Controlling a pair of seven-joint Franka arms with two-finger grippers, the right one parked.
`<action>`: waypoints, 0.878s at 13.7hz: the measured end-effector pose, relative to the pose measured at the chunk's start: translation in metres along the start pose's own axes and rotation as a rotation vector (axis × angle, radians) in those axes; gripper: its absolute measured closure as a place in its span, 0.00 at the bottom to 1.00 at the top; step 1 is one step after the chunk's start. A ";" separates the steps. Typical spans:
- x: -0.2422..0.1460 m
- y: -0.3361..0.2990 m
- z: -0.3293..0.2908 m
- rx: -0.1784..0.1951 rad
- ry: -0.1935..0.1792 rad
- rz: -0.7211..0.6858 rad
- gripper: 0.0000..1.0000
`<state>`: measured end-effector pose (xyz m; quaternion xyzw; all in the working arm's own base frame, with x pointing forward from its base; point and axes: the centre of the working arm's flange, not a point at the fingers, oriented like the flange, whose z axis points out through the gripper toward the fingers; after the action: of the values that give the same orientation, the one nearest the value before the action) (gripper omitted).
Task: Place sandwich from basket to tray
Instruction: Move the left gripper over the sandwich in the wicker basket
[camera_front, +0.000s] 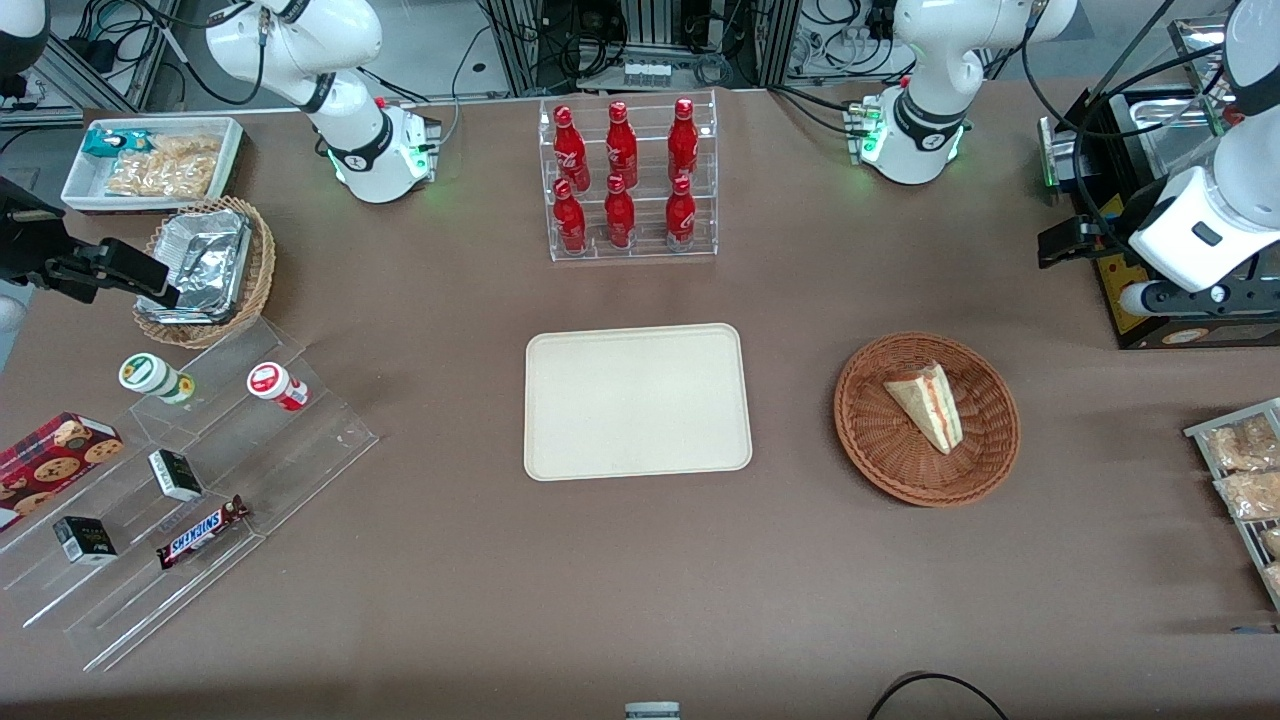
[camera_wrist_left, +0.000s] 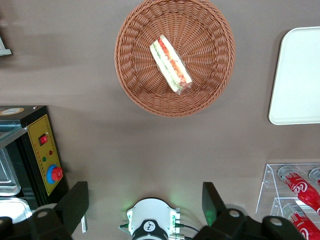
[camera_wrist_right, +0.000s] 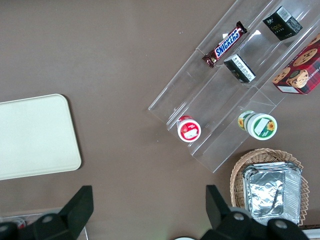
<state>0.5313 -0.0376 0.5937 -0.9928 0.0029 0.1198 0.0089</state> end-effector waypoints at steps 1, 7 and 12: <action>0.000 0.000 0.000 0.000 0.003 0.001 0.00; 0.018 0.006 0.023 -0.001 0.045 -0.006 0.00; 0.035 0.011 0.083 0.000 0.044 0.000 0.00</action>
<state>0.5454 -0.0471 0.5044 -0.9951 0.0032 0.0981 0.0090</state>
